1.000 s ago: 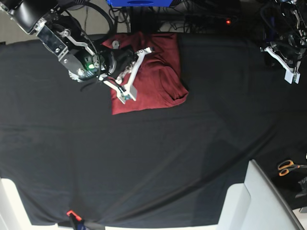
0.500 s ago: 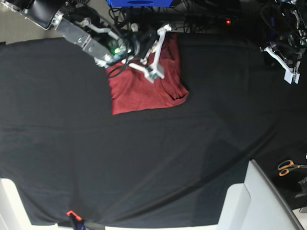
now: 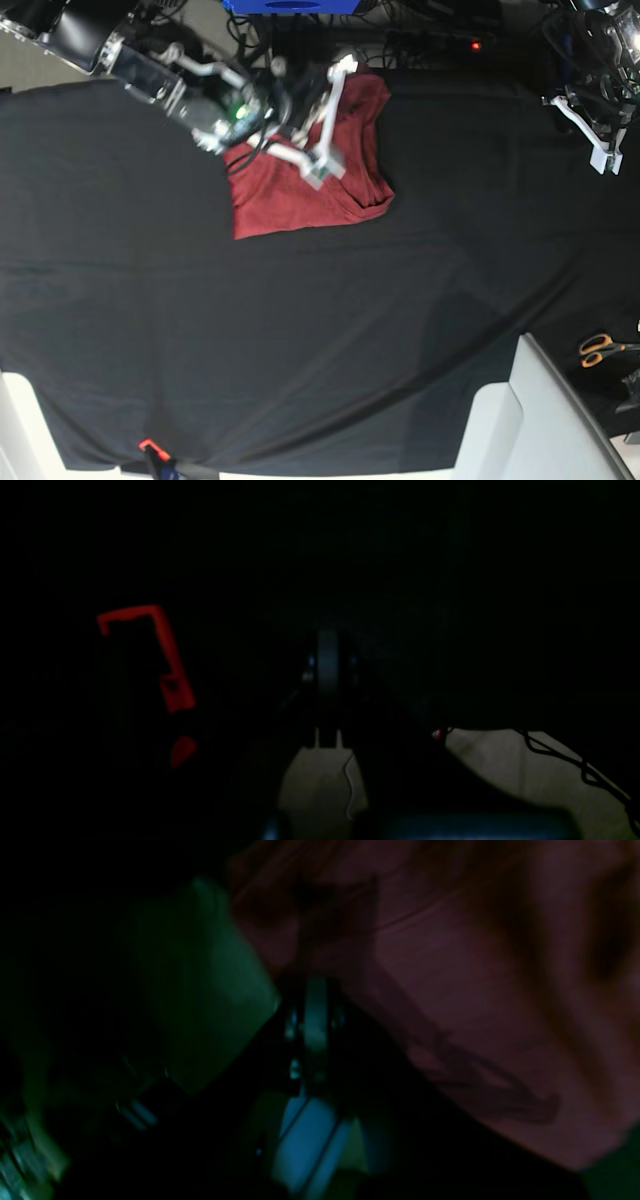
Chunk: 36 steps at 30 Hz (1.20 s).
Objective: Fold the T-shirt properly
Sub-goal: 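Smooth the top of the folded shirt with the right gripper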
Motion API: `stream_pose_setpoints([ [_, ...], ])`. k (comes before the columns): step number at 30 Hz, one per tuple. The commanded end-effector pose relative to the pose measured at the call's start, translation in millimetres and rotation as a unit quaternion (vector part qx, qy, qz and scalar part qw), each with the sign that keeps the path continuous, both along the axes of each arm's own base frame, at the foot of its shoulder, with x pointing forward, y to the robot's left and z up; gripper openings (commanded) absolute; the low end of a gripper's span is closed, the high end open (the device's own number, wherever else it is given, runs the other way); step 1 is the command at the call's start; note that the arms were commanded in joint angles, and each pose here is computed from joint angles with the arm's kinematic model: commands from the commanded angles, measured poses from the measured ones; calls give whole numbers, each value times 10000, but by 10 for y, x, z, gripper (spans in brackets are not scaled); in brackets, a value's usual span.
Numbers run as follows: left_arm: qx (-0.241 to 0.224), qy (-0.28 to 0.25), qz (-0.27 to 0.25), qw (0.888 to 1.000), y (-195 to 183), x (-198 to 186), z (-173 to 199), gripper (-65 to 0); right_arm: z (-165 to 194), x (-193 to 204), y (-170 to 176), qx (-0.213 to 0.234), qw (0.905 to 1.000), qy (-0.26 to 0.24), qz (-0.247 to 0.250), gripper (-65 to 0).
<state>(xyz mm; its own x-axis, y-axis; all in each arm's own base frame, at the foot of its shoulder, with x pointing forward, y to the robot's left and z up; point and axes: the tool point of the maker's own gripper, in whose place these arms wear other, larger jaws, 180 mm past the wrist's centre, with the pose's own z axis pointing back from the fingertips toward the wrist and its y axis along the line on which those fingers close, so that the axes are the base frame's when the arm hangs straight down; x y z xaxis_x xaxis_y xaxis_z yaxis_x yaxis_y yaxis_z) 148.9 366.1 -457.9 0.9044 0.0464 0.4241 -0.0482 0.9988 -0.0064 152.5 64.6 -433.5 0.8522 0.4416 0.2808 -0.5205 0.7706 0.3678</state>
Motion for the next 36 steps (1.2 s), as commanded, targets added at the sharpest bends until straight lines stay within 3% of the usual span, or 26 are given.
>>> stream_pose_setpoints([
  [1, 136, -88, -28, 9999, 101, 24, 90, -650, 76, 169, 18, 94, 9997, -184, -124, -647],
  [5, 163, -57, -30, 9998, 119, 2, 91, -650, 47, 340, -61, 59, 9988, -320, -357, -645],
  [14, 165, 26, -48, 9998, 147, -20, 67, -650, -174, 218, -111, 34, 9980, -273, -574, -645],
  [20, 162, 13, -49, 9999, 141, -11, 69, -650, 168, 313, -129, 344, 9955, -644, -602, -647],
  [24, 159, 23, -51, 9999, 136, -23, 64, -650, 145, 609, -462, 71, 9863, -676, -1503, -645],
  [36, 148, 28, -45, 9999, 130, -27, 57, -650, -419, 935, -1160, -735, 9755, -714, -1949, -647],
])
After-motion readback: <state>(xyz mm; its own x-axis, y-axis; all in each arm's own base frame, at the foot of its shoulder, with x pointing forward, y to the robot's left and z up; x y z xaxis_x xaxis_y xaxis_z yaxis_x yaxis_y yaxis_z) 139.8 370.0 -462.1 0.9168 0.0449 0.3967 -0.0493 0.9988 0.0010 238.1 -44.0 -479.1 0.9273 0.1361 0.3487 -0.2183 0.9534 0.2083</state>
